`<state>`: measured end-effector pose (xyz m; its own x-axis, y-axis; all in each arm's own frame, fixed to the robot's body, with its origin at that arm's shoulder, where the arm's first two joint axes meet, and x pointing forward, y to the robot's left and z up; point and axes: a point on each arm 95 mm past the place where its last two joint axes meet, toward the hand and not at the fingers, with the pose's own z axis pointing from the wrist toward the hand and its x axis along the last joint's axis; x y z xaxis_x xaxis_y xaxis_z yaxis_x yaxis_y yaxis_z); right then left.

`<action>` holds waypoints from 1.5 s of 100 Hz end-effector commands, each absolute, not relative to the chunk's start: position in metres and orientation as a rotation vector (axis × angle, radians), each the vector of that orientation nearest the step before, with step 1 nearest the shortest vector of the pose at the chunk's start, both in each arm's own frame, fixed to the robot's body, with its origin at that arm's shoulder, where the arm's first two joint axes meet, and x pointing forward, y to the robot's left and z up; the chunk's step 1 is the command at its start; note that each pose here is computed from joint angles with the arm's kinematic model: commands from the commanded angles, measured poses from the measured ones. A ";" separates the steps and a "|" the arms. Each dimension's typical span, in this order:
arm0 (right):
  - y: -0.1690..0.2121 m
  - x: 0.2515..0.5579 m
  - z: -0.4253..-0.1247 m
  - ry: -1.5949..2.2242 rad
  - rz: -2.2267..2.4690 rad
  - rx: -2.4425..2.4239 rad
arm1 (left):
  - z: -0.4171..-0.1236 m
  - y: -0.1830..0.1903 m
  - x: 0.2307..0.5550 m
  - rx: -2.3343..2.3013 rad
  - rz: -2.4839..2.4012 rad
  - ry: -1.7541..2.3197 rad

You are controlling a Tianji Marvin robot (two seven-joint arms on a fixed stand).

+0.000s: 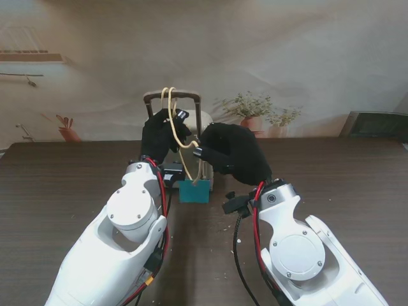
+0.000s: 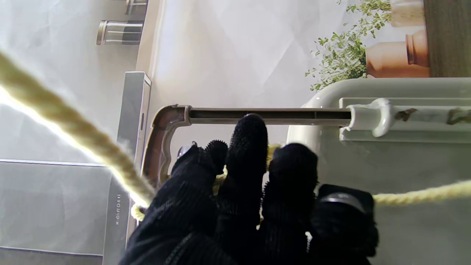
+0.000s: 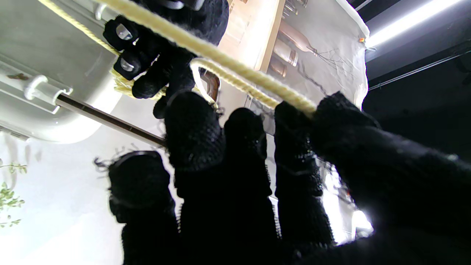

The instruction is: Attach a luggage tag to a suitcase

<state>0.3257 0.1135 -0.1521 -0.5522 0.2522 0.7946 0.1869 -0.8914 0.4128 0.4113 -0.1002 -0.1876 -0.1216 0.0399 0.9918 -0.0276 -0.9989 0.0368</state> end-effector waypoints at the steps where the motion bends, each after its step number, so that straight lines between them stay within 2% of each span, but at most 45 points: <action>1: 0.115 0.326 -0.153 0.741 2.638 1.474 | -0.185 -0.100 0.409 2.047 2.325 -0.010; 78: 0.117 0.331 -0.152 0.702 2.619 1.482 | -0.189 -0.091 0.400 2.015 2.290 -0.065; 150: 0.125 0.367 -0.174 0.623 2.466 1.481 | -0.188 -0.078 0.373 2.024 2.227 -0.072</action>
